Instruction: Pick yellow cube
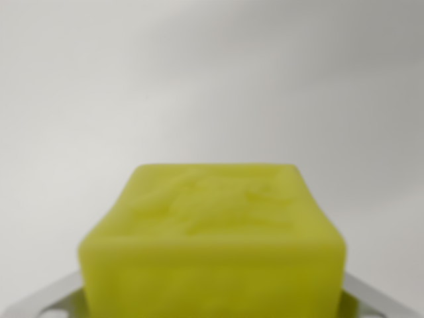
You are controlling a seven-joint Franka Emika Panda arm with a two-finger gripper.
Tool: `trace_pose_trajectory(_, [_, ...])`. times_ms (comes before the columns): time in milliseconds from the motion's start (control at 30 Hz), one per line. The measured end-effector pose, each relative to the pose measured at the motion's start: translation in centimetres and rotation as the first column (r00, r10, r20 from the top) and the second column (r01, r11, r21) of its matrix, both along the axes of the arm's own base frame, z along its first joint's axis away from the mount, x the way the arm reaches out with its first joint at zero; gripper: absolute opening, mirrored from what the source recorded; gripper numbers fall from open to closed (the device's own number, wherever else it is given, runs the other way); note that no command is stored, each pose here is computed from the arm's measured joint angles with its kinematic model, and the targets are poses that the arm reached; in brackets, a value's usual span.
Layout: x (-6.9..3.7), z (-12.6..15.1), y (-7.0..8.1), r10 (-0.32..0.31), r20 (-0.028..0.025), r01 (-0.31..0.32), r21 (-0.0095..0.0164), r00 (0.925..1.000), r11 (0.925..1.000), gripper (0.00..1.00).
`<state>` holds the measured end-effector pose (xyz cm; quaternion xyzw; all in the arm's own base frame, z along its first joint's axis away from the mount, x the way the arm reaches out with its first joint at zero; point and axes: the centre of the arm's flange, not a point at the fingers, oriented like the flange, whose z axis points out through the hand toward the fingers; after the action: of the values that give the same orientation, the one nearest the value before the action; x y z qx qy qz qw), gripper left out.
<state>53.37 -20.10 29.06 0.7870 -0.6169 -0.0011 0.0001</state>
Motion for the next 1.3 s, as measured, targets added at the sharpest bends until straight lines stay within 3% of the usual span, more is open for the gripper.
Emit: trace_pose_trajectory(1300, [0.0,6.5,0.0,0.000,0.0001,0.000,0.0001,1.0000,1.0000,0.00])
